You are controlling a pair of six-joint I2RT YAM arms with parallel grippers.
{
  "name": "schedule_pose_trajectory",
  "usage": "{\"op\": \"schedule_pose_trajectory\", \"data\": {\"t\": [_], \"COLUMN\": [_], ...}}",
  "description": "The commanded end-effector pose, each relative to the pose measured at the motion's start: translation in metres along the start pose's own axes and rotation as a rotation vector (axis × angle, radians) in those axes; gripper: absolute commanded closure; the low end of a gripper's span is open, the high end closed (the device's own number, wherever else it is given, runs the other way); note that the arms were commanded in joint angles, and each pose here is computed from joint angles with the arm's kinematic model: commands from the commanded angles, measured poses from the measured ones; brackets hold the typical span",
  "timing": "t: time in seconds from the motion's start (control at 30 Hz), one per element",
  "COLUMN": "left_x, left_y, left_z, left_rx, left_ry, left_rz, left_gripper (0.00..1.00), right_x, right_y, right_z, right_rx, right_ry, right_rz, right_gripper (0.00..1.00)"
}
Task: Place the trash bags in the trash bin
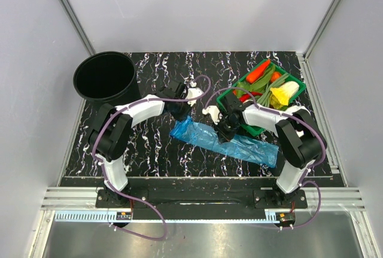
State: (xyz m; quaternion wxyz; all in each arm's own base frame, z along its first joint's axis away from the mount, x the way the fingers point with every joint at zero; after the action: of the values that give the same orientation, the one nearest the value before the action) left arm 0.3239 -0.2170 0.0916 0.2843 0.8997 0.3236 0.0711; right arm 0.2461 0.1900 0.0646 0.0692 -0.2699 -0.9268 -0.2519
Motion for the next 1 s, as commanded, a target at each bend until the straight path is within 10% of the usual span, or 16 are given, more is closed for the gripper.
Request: {"op": "schedule_pose_trajectory", "data": {"t": [0.0,0.7,0.97], "left_x": [0.003,0.038,0.0], "left_y": [-0.002,-0.025,0.005], "left_z": [-0.004,-0.026,-0.055], "left_rx": [-0.002,0.048,-0.095], "left_ry": [-0.02,0.164,-0.107], "left_rz": [0.0,-0.03,-0.052], "left_gripper": [1.0,0.92,0.5], "right_x": [-0.013,-0.021,-0.022], "right_y": [-0.013,-0.064,-0.061], "right_z": [0.002,-0.009,-0.007], "right_rx": [0.038,0.208,0.21], "right_ry": [-0.124,-0.295,-0.283], "right_rz": [-0.086,-0.121,-0.104], "right_gripper": [0.95,1.0,1.0]}}
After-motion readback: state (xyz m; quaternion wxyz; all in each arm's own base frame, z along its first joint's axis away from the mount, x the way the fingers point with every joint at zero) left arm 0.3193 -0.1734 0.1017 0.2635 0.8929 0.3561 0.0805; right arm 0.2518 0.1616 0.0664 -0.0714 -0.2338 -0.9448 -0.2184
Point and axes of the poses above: each gripper's point midway between its finger pads, its own z axis out along the fingers, its own x axis along the line the jaws close on, y = z × x, the point moved 6 cm from there along -z, back along the fingers
